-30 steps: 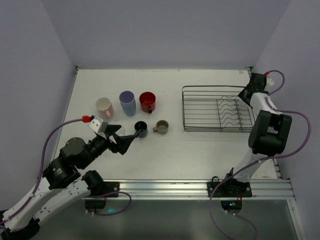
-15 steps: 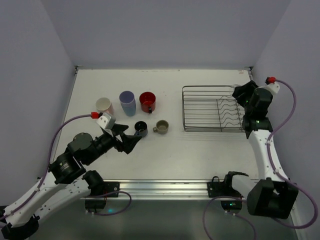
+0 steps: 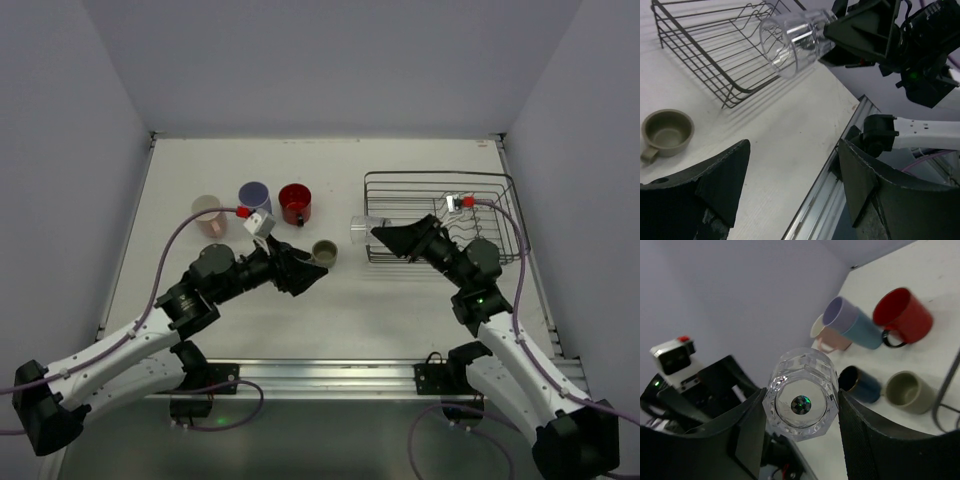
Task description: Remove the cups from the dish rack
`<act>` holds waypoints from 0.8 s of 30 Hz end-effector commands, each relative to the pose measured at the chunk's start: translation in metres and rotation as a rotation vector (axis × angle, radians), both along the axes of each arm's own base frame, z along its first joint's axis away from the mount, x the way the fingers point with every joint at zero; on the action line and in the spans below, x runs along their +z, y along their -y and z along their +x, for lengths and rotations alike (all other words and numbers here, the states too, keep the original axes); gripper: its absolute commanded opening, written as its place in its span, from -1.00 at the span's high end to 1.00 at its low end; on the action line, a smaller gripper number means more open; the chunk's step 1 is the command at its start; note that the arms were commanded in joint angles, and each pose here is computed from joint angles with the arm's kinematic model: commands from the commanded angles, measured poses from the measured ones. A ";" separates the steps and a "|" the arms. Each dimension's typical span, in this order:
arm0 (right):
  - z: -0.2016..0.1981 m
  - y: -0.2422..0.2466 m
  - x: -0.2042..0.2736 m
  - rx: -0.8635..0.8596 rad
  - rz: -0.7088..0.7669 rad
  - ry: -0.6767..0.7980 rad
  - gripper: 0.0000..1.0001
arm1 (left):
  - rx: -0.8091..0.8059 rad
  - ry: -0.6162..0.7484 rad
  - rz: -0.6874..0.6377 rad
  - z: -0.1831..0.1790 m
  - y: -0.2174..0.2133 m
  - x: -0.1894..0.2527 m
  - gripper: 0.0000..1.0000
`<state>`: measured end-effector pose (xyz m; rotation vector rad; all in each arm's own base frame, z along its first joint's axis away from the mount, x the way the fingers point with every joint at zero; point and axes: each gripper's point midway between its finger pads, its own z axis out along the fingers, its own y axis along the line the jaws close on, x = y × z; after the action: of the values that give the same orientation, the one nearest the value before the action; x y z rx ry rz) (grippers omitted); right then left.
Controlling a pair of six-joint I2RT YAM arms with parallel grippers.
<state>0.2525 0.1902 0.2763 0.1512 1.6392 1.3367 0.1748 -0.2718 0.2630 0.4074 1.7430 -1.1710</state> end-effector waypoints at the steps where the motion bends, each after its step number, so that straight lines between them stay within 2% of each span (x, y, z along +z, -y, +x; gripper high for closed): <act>1: -0.042 -0.032 0.023 0.240 0.116 0.074 0.62 | -0.094 0.008 -0.155 -0.003 0.025 0.027 -0.49; 10: -0.068 -0.064 0.001 0.418 0.169 0.022 0.61 | -0.111 -0.039 -0.203 0.008 0.044 0.020 -0.39; 12: -0.070 -0.070 -0.003 0.432 0.176 0.002 0.61 | -0.120 -0.035 -0.232 0.007 0.046 0.024 -0.31; 15: -0.072 -0.077 -0.009 0.461 0.207 -0.031 0.61 | -0.134 -0.039 -0.249 0.006 0.048 0.024 -0.04; 16: -0.073 -0.077 -0.003 0.471 0.228 -0.002 0.61 | -0.135 -0.046 -0.249 0.006 0.049 0.022 0.05; 17: -0.071 -0.080 -0.009 0.473 0.232 -0.026 0.60 | -0.138 -0.048 -0.248 0.006 0.049 0.021 0.27; 19: -0.073 -0.083 -0.007 0.489 0.253 -0.032 0.59 | -0.139 -0.048 -0.248 0.005 0.049 0.021 0.57; 20: -0.071 -0.084 -0.012 0.488 0.251 -0.048 0.54 | -0.129 -0.043 -0.248 0.006 0.047 0.023 0.82; 22: -0.069 -0.084 -0.014 0.479 0.261 -0.058 0.01 | -0.099 -0.015 -0.245 0.007 0.040 0.029 1.00; 23: -0.070 -0.084 -0.015 0.475 0.262 -0.060 -0.23 | -0.054 -0.025 -0.218 0.012 0.035 0.024 1.00; 24: -0.070 -0.083 -0.015 0.468 0.262 -0.056 -0.56 | -0.024 -0.023 -0.197 0.016 0.031 0.022 1.00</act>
<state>0.1910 0.2725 0.2520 -0.0150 1.6623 1.8902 0.1785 -0.3144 0.2733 0.3259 1.6791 -1.4616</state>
